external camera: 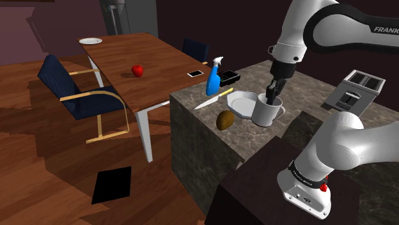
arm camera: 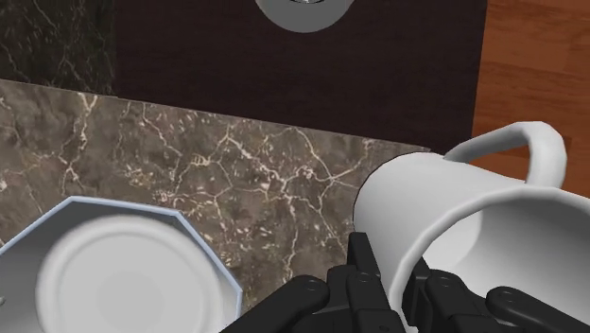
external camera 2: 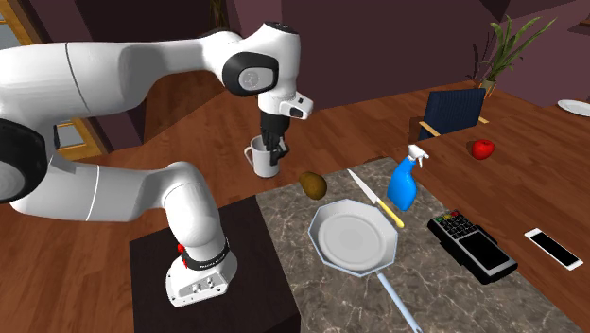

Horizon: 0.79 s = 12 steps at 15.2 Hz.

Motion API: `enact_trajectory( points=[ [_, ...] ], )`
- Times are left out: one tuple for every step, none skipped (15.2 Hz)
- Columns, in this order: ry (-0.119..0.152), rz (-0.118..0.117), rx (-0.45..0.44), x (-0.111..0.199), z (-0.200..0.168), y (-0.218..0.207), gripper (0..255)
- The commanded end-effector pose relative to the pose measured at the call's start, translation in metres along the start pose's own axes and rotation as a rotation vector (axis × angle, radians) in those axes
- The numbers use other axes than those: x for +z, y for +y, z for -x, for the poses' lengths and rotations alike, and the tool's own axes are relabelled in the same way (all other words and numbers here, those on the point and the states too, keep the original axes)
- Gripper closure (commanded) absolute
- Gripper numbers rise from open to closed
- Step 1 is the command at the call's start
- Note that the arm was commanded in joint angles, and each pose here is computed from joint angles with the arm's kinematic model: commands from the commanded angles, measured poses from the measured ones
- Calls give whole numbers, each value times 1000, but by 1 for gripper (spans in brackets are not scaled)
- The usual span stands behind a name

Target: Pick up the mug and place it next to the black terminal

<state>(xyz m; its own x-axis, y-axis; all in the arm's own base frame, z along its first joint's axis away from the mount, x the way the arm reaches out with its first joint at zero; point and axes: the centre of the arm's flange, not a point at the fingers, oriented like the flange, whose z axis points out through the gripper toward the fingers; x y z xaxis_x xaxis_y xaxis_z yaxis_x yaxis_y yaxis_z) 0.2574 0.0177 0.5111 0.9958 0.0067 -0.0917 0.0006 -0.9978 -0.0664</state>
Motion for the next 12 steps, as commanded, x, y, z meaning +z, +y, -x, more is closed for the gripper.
enact_trajectory(
  points=[
    [0,0,0,-9,1,0,255],
    [0,0,0,-11,-5,11,255],
    [0,0,0,-12,-11,23,255],
    [0,0,0,-14,-17,35,255],
    [0,0,0,-15,-23,46,255],
    [0,0,0,-16,-29,58,255],
    [0,0,0,-18,-35,70,255],
    [0,0,0,-19,-41,82,255],
    [0,0,0,-20,-47,93,255],
    [0,0,0,-22,-53,105,255],
    [0,0,0,-23,-59,117,255],
    [0,0,0,-25,-65,128,255]
  ],
)
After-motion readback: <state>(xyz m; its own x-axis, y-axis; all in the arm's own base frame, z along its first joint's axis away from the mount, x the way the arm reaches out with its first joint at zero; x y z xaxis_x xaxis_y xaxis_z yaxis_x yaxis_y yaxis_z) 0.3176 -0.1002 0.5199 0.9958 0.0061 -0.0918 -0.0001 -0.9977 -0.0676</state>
